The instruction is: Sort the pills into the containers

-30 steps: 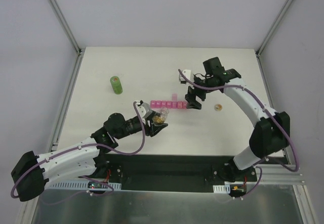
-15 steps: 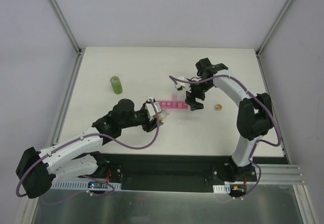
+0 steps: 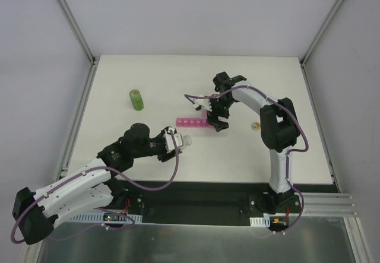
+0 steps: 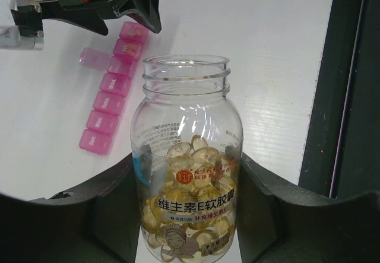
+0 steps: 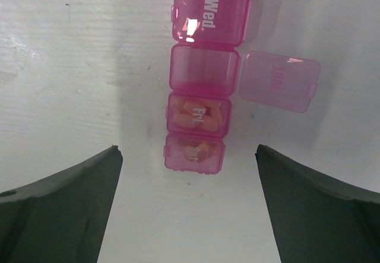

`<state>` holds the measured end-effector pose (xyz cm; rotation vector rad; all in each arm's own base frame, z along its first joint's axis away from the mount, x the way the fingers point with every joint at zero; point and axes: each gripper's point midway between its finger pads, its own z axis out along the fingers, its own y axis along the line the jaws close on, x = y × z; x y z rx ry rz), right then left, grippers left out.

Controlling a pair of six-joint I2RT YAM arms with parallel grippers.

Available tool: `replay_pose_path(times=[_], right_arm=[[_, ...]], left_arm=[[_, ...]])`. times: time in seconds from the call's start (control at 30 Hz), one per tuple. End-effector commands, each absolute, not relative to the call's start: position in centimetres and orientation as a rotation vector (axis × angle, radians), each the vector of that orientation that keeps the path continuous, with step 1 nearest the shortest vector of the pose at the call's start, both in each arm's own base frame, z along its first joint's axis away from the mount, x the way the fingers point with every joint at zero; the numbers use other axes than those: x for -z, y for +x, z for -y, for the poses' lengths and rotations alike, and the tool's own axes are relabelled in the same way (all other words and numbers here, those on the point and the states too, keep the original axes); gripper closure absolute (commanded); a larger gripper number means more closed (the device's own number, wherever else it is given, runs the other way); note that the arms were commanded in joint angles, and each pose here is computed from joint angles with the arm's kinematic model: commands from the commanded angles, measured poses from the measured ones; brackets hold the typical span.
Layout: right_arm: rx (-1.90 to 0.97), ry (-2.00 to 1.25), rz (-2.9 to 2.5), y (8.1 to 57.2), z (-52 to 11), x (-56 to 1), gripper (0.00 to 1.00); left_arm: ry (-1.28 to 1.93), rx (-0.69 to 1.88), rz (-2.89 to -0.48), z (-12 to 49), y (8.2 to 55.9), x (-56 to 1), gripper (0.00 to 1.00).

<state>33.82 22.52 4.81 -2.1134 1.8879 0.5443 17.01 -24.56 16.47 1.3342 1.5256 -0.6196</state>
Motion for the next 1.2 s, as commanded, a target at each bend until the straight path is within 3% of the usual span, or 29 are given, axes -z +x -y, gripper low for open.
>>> replay_pose_path(times=[0.0,0.37,0.9,1.17], right_arm=[[-0.469,-2.084,-1.924,35.0,-22.9,-4.5,0.01],[-0.506,-2.099,-1.934,34.6,-23.5,-3.9,0.12],[-0.486,-2.203,-1.971,31.5,-21.5,-2.2,0.56],[-0.472,-2.208,-1.970,30.5,-20.2,-2.8,0.60]], left_arm=[[1.352,0.618,-1.474,24.3,16.7,-16.8,1.00],[1.390,0.656,-1.509,24.4,16.0,-15.8,1.00],[1.464,0.752,-1.553,24.8,14.4,-14.9,1.00],[1.481,0.822,-1.574,25.2,13.5,-15.1,1.00]])
